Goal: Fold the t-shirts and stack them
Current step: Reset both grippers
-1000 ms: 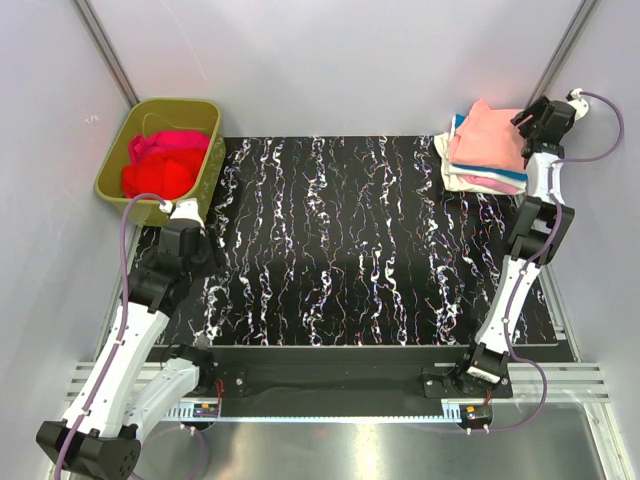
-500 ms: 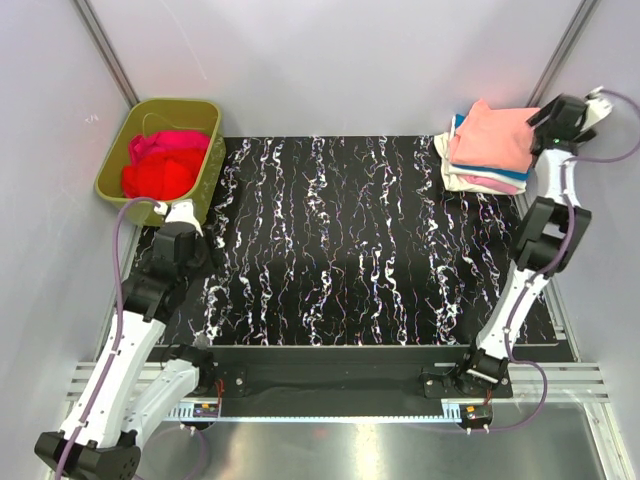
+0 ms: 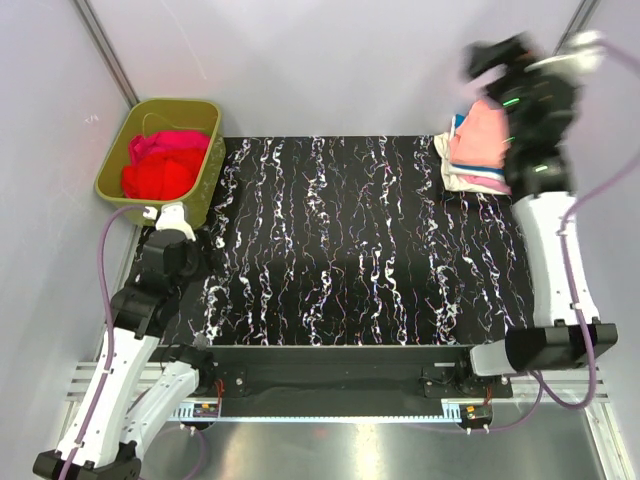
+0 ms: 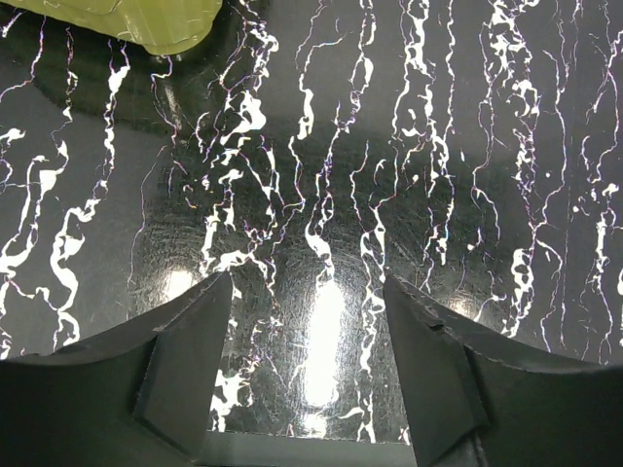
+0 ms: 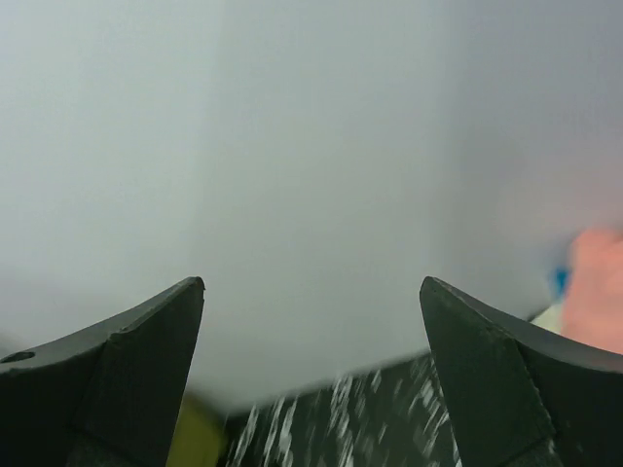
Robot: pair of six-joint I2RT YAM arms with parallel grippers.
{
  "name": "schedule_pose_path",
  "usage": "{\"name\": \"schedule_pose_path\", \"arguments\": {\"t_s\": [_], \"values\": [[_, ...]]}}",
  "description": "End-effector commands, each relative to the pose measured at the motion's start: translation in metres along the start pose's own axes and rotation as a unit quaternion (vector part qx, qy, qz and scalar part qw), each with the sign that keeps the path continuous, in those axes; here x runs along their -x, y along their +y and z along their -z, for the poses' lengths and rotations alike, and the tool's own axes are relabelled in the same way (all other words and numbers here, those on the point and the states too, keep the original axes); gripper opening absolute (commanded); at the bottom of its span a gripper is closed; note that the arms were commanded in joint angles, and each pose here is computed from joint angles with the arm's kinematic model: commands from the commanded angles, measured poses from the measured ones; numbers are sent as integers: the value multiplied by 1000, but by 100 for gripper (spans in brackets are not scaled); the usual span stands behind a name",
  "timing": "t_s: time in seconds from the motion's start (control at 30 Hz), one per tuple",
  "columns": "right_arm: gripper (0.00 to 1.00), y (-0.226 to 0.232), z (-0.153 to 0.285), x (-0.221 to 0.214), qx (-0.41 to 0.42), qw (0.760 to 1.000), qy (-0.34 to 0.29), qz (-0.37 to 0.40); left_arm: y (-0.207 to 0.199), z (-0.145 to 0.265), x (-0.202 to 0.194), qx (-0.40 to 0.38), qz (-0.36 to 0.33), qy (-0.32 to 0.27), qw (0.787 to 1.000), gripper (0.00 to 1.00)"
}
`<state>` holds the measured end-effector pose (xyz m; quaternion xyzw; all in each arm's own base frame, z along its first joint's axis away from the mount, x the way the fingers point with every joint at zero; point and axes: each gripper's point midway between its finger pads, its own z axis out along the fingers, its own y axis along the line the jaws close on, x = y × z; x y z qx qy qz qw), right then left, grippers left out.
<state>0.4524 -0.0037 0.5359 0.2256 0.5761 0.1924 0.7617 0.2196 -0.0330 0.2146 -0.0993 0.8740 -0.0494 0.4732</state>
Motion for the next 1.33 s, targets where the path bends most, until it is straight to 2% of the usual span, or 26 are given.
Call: {"name": "schedule_pose_path", "arguments": {"t_s": [0.0, 0.07, 0.1, 0.17, 0.2, 0.27, 0.3, 0.33, 0.4, 0.57, 0.6, 0.9, 1.3], "values": [[100, 2, 47, -206, 7, 968, 249, 42, -3, 0, 13, -6, 4, -23, 1000, 70], [100, 32, 94, -265, 46, 946, 317, 42, -3, 1, 13, -5, 5, -24, 1000, 73], [100, 17, 122, -306, 37, 929, 364, 52, -1, 2, 14, -2, 5, -26, 1000, 77], [99, 29, 163, -341, 61, 912, 404, 44, 2, 3, 12, 6, 5, -22, 1000, 80], [100, 12, 192, -369, 56, 893, 444, 46, 4, 6, 15, 13, 8, -27, 1000, 84], [100, 13, 214, -380, 77, 887, 455, 27, 5, 6, 15, 16, 8, -25, 1000, 87], [100, 7, 249, -402, 108, 859, 500, 18, 3, 5, 14, 12, 8, -22, 1000, 88], [100, 17, 252, -396, 142, 863, 484, 7, 2, 5, 14, 11, 8, -19, 1000, 88], [100, -1, 272, -408, 146, 854, 499, 26, 1, 3, 14, 14, 4, -6, 1000, 88], [100, -22, 282, -416, 126, 850, 510, 48, 9, 0, 9, 43, 1, 19, 999, 88], [100, -19, 287, -420, 137, 840, 523, 42, 10, 0, 8, 44, 1, 20, 999, 89], [100, -22, 289, -446, 126, 825, 550, 29, 5, -5, 7, 25, 3, -2, 1000, 93], [100, -24, 291, -449, 126, 823, 553, 29, 8, -4, 8, 29, 6, -8, 1000, 94]]}}
